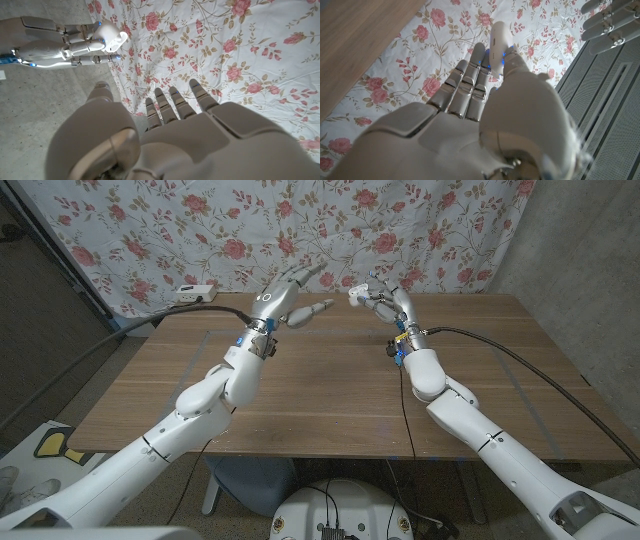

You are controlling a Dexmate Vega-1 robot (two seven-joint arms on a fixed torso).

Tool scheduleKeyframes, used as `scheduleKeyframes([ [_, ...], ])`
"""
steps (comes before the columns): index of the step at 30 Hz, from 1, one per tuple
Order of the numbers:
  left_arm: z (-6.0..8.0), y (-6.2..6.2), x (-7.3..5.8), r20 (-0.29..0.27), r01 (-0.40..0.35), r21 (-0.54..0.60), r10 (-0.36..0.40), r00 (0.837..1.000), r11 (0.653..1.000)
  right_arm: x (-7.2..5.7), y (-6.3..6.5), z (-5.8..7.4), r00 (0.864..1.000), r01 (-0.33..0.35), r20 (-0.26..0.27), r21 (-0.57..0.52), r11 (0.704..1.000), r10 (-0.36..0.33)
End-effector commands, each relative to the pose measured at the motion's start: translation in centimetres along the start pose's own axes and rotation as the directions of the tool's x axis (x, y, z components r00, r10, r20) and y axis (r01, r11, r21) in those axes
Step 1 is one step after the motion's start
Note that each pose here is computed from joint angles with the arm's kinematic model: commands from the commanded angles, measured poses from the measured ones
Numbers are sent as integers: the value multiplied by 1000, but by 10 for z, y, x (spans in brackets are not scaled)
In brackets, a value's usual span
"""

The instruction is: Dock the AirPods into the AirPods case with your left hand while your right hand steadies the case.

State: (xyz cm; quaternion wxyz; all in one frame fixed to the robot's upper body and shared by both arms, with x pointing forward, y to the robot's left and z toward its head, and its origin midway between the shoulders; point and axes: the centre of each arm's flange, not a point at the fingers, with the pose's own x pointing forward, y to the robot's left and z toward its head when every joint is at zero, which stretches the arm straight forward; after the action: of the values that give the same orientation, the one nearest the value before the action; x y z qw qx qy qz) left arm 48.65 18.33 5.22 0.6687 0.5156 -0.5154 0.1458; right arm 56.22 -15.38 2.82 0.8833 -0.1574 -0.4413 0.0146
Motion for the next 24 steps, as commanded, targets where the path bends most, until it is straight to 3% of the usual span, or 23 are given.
scheduleKeyframes([
  [1, -25, -3, -21, -75, -47, -147, 36, 997, 988, -5, 15, 2, 1000, 21, -17, 52, 998, -20],
  [5, -33, -4, -28, -93, -65, -160, 50, 994, 985, -7, 19, 3, 999, 33, -18, 66, 997, -32],
  [9, -39, -10, -34, -141, -86, -266, 49, 989, 960, -8, 20, 3, 999, 38, -31, 100, 994, -35],
  [11, -42, -9, -33, -136, -93, -343, 48, 990, 935, -8, 20, 3, 999, 37, -39, 116, 993, -33],
  [14, -49, -1, -38, -140, -110, -317, 69, 988, 942, -9, 21, 8, 998, 44, -44, 119, 992, -39],
  [18, -56, -3, -47, -169, -110, -331, 55, 984, 937, -9, 23, 8, 998, 46, -46, 136, 990, -40],
  [22, -49, 2, -50, -135, -111, -312, 72, 988, 944, -9, 24, 6, 998, 38, -57, 165, 986, -29],
  [24, -52, 2, -53, -154, -119, -349, 69, 986, 930, -9, 24, 5, 998, 31, -62, 189, 981, -19],
])
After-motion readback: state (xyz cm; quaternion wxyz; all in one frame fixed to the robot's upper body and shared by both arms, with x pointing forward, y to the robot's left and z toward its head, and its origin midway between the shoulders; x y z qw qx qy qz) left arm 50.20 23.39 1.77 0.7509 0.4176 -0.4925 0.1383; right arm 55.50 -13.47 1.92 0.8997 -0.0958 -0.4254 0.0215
